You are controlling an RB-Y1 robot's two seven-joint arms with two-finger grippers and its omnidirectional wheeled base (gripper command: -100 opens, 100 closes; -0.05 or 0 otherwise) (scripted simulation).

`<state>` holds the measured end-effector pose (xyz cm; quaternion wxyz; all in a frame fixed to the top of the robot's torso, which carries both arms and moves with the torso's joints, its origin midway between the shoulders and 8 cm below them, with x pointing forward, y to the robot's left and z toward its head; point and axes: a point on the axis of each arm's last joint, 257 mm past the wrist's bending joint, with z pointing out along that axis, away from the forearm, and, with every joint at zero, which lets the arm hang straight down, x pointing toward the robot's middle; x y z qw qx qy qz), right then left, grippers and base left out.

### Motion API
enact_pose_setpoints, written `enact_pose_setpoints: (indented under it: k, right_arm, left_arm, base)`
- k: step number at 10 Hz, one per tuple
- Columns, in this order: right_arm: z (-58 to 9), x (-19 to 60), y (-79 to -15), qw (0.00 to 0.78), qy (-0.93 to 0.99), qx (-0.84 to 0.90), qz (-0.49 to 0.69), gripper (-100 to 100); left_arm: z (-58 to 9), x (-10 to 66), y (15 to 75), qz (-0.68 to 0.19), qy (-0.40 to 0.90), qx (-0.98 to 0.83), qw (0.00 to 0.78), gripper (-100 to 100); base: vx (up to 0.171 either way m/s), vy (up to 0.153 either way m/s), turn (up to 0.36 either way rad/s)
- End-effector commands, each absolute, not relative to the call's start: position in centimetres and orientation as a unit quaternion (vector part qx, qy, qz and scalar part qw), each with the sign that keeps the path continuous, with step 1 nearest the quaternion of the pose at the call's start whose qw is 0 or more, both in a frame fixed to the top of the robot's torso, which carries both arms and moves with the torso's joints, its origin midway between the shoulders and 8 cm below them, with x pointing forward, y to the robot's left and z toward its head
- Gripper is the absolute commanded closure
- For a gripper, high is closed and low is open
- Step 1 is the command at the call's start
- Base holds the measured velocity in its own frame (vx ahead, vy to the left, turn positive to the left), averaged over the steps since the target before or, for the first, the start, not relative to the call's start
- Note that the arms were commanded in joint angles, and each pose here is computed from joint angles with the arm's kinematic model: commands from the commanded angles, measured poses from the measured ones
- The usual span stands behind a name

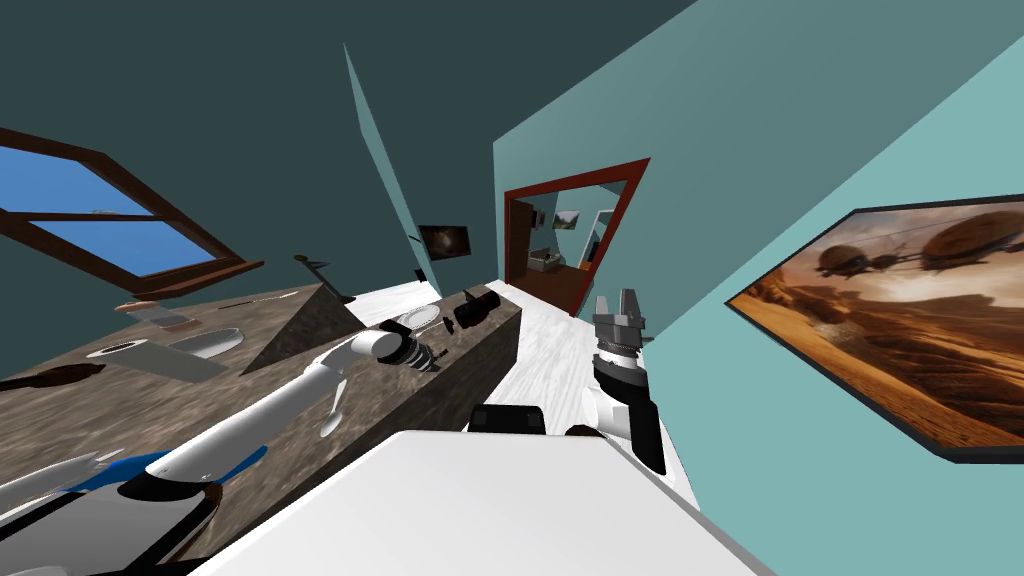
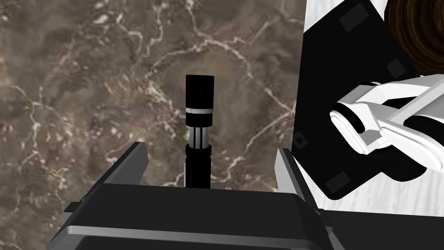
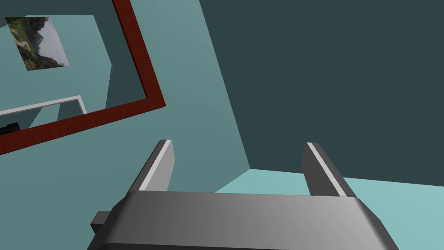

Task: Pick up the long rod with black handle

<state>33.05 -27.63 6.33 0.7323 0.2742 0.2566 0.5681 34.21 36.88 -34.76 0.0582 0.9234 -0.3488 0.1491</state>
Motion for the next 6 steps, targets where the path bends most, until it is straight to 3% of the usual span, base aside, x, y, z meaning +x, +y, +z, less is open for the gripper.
enact_pose_setpoints:
  k: [1, 2, 6]
  right_arm:
    - [6.33, 33.05, -27.63, 0.732, 0.257, 0.274, 0.568, 0]
    - [6.33, 33.05, -27.63, 0.732, 0.257, 0.274, 0.568, 0]
    - [6.33, 33.05, -27.63, 0.732, 0.257, 0.274, 0.568, 0]
  left_arm:
    - [-34.76, 34.21, 36.88, 0.149, -0.349, 0.923, 0.058, -100]
    - [-34.83, 34.25, 36.90, 0.150, -0.349, 0.923, 0.058, 100]
    - [-34.80, 34.26, 36.87, 0.150, -0.350, 0.923, 0.058, 100]
  base:
    - [0.006, -0.009, -0.005]
    - [0.000, 0.000, 0.000]
    - [0.000, 0.000, 0.000]
